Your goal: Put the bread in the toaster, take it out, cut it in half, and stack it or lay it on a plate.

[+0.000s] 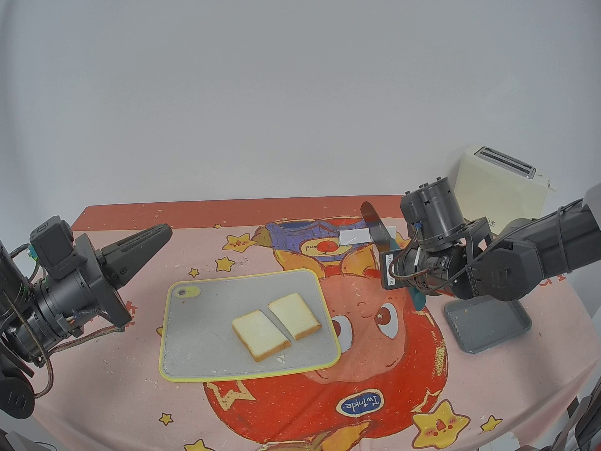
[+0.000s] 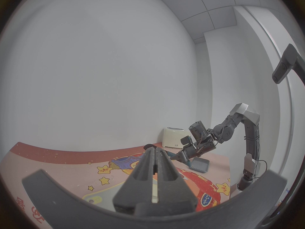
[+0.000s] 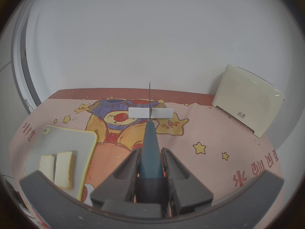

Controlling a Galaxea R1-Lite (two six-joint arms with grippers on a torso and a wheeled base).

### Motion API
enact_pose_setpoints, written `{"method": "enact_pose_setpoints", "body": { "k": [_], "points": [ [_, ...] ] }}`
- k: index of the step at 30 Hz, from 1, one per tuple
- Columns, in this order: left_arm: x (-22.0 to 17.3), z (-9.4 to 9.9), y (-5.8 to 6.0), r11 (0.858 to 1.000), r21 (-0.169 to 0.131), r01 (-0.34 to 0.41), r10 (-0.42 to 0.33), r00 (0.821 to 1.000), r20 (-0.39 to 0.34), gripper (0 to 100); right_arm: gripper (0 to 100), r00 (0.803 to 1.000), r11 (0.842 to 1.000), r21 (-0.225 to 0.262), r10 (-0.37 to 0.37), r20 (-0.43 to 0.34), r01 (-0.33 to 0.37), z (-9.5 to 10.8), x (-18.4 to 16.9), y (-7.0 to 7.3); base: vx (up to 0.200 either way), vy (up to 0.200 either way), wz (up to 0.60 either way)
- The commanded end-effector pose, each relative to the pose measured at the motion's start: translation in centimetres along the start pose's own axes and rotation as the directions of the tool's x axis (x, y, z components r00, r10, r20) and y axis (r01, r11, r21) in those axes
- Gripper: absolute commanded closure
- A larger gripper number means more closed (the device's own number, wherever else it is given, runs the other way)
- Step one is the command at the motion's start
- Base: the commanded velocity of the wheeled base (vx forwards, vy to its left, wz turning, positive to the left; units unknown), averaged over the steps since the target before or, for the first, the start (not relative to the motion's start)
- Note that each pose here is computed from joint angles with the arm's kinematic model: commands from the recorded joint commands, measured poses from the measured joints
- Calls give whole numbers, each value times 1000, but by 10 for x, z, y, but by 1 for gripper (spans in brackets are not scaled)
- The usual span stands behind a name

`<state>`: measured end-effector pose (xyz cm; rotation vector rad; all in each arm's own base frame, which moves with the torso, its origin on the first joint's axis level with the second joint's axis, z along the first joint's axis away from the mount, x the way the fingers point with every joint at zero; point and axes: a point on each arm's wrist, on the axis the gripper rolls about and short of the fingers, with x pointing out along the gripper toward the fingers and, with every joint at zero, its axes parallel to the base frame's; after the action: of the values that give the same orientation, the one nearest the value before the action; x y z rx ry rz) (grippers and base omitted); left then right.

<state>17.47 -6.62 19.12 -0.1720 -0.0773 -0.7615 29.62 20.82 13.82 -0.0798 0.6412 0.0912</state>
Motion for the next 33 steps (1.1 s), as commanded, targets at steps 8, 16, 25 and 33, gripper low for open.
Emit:
{"method": "enact_pose_setpoints", "body": {
  "k": [8, 16, 25, 33],
  "points": [
    [0, 0, 0, 1000, -1, 1, -1, 1000, 0, 100, 100, 1000, 1000, -13, -6, -23, 6, -7, 3, 0, 0, 0, 0],
    [0, 0, 0, 1000, 0, 0, 0, 1000, -2, 100, 100, 1000, 1000, -13, -6, -27, 6, -9, 3, 0, 0, 0, 0],
    [0, -1, 0, 1000, 5, 0, 0, 1000, -5, 100, 100, 999, 1000, -20, -7, -36, 6, -12, 3, 1, 0, 0, 0],
    [0, -2, 0, 1000, 18, 1, -1, 1000, -6, 100, 0, 1000, 1000, -13, -1, -21, 1, -11, 0, 1, 0, 0, 0]
  ]
}}
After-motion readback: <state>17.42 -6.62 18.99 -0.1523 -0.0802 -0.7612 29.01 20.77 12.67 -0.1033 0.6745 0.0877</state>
